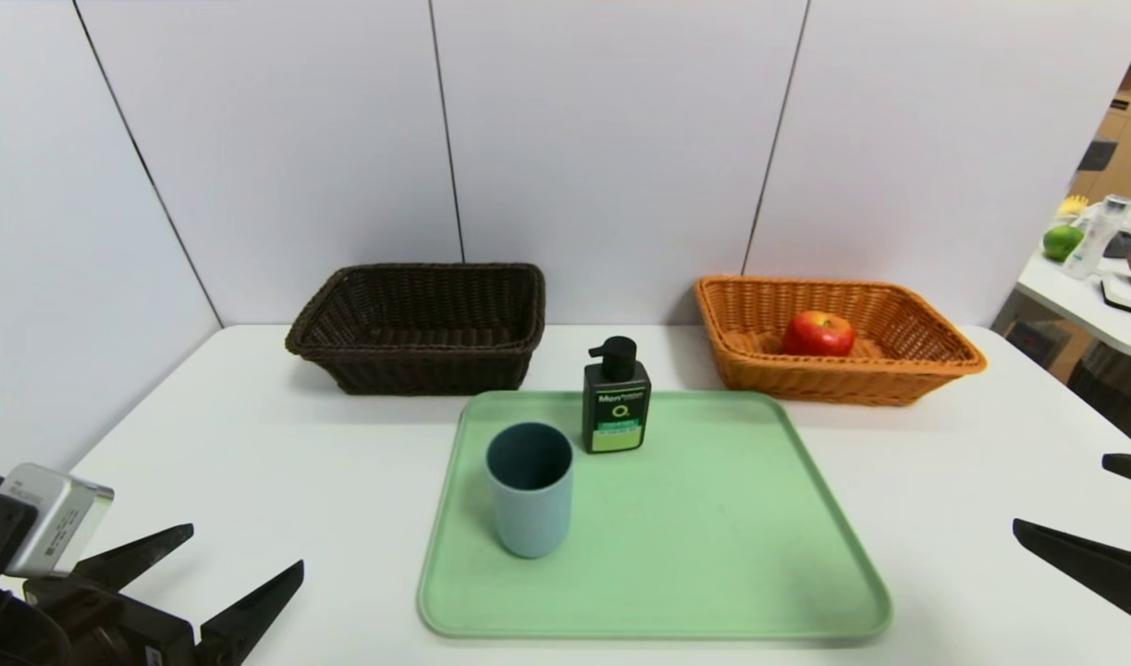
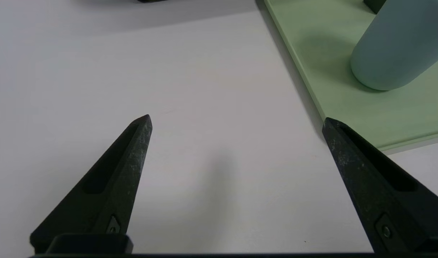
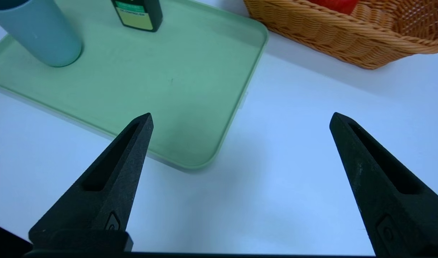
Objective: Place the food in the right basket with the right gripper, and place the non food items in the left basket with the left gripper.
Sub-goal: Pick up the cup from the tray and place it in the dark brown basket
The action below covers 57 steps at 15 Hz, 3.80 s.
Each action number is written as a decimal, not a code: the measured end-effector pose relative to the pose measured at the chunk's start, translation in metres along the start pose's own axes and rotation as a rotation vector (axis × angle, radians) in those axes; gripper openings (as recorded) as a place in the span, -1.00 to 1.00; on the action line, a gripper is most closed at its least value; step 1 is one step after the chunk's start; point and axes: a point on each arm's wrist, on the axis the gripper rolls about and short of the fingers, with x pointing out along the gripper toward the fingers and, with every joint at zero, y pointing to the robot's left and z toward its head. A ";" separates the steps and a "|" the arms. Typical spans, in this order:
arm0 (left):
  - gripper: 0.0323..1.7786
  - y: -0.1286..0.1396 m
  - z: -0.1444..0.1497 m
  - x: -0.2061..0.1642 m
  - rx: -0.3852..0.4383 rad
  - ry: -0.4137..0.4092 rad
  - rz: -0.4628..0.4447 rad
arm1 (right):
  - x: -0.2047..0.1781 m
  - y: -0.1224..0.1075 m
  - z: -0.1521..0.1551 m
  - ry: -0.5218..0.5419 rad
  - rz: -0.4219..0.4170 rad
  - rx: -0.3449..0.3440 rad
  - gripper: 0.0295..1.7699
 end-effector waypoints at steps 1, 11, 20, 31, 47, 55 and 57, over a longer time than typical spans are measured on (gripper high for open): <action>0.90 0.000 0.000 0.000 0.001 0.001 -0.001 | 0.002 0.001 -0.006 -0.018 0.005 -0.002 0.91; 0.90 -0.024 0.046 0.032 0.004 0.010 -0.056 | 0.010 0.005 -0.021 -0.029 0.050 -0.016 0.91; 0.90 -0.057 0.128 0.037 -0.039 0.193 -0.122 | 0.014 0.007 -0.027 -0.005 0.079 -0.027 0.91; 0.90 -0.109 0.165 0.066 -0.101 0.479 -0.219 | 0.015 0.009 -0.035 0.015 0.093 -0.031 0.91; 0.90 -0.113 0.142 0.121 -0.151 0.593 -0.168 | 0.010 0.010 -0.035 -0.006 0.091 -0.041 0.91; 0.90 -0.109 0.127 0.148 -0.167 0.615 -0.132 | 0.010 0.010 -0.034 -0.011 0.097 -0.045 0.91; 0.90 -0.108 0.122 0.154 -0.168 0.624 -0.120 | 0.010 0.011 -0.034 -0.012 0.099 -0.046 0.91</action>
